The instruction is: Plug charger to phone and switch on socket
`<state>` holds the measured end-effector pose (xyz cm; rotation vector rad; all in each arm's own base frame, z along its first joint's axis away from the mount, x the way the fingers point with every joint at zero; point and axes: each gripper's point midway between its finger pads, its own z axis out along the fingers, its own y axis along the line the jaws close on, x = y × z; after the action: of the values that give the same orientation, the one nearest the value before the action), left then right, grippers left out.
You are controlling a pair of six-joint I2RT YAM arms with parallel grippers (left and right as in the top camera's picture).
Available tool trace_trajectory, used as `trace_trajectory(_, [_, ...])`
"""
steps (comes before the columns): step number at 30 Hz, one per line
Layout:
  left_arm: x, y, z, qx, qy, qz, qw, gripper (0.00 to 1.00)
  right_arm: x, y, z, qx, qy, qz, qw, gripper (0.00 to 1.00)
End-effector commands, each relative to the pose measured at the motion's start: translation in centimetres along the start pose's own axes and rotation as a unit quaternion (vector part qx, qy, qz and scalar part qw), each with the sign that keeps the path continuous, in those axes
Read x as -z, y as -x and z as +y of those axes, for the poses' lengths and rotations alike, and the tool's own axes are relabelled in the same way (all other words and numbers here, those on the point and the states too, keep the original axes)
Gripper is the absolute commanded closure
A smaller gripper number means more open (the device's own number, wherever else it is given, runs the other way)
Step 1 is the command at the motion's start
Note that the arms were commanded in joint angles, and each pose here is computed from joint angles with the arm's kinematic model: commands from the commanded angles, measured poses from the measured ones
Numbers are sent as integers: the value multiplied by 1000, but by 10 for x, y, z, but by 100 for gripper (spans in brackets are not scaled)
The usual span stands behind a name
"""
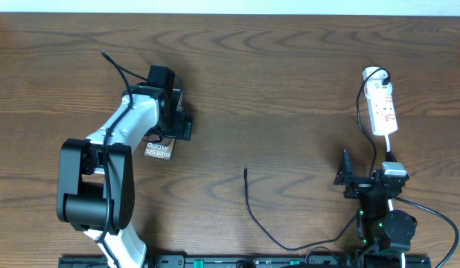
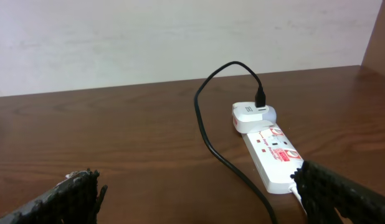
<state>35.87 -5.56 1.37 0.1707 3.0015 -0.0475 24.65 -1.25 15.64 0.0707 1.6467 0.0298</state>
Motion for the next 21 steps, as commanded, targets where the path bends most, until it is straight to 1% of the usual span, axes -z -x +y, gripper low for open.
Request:
trace_trajectory(1, [-5,1,4,-12,8,-1,1000,8,0,-2,1,6,2,3,1000,1])
trace_trajectory(7, [-4,8,13,-20,35,-14,999,8,0,-2,1,6,2,3,1000,1])
trace_trajectory(16, [-4,13,14,-52,37,-23,998,7,0,-2,1,6,2,3,1000,1])
trace_trajectory(19, [-4,14,14,-74,39,-24,996,7,0,-2,1,6,2,3,1000,1])
trace_trajectory(21, [-4,15,17,-73,47,-25,996,7,0,-2,1,6,2,3,1000,1])
